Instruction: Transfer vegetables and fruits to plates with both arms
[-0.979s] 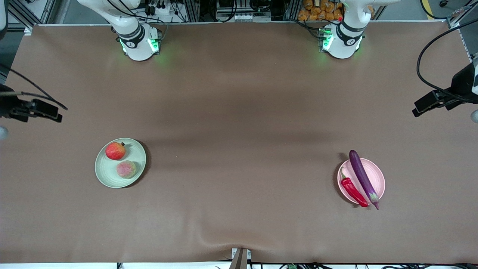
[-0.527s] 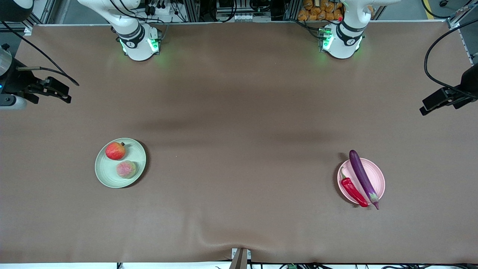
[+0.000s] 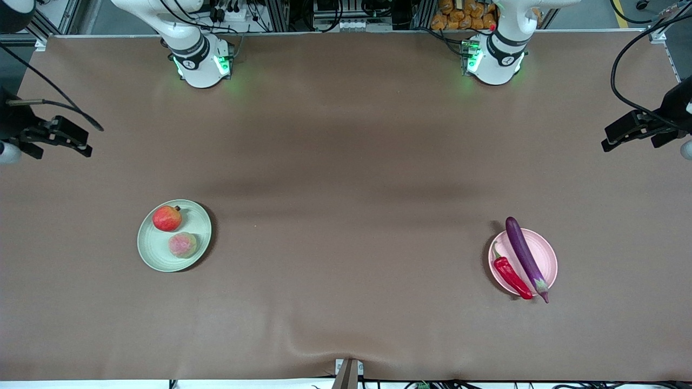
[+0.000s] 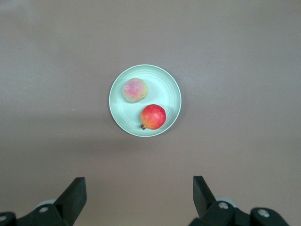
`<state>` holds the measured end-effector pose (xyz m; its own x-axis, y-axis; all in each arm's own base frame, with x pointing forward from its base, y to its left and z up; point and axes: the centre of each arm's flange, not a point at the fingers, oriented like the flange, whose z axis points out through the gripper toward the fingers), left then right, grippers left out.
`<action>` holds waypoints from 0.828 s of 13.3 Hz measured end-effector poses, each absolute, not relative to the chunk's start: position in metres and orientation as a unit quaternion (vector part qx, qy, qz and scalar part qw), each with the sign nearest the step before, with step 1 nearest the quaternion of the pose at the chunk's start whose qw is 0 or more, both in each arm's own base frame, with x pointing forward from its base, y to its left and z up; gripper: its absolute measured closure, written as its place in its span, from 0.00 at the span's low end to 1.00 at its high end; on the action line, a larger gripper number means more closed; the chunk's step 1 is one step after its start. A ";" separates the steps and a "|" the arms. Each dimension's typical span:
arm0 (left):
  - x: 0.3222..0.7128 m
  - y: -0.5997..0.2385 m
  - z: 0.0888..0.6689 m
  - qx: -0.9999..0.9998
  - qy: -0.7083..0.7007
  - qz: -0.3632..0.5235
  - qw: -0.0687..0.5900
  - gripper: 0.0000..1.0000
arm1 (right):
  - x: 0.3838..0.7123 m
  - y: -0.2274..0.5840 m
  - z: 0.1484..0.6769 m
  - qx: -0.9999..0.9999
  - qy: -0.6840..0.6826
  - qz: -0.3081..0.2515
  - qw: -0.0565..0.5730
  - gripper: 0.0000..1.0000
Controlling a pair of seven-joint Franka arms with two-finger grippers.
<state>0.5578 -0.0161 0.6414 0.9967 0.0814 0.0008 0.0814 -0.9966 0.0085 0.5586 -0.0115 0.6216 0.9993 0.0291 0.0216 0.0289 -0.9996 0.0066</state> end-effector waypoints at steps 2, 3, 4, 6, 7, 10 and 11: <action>0.553 -0.019 0.644 0.999 0.031 -0.008 0.004 0.00 | 0.562 -0.013 0.620 1.000 0.014 0.008 0.003 0.00; 0.550 -0.023 0.645 1.000 0.026 -0.010 0.005 0.00 | 0.562 -0.012 0.620 1.000 0.015 0.007 0.003 0.00; 0.549 -0.028 0.646 1.000 0.021 -0.011 0.005 0.00 | 0.562 -0.011 0.620 1.000 0.016 0.007 0.003 0.00; 0.548 -0.038 0.642 1.000 0.012 -0.016 0.004 0.00 | 0.562 -0.009 0.620 1.000 0.017 0.007 0.003 0.00; 0.547 -0.042 0.638 1.000 0.008 -0.020 0.004 0.00 | 0.562 -0.008 0.620 1.000 0.018 0.007 0.003 0.00; 0.546 -0.044 0.633 1.000 0.007 -0.025 0.003 0.00 | 0.562 -0.006 0.620 1.000 0.020 0.007 0.003 0.00; 0.543 -0.043 0.635 1.000 0.008 -0.023 0.003 0.00 | 0.562 -0.006 0.620 1.000 0.020 0.006 0.003 0.00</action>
<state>0.5433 -0.0431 0.6348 0.9988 0.0149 -0.0461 0.0152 -0.9999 0.0065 0.5616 -0.0060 0.6202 0.9991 0.0397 0.0126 0.0396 -0.9992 0.0061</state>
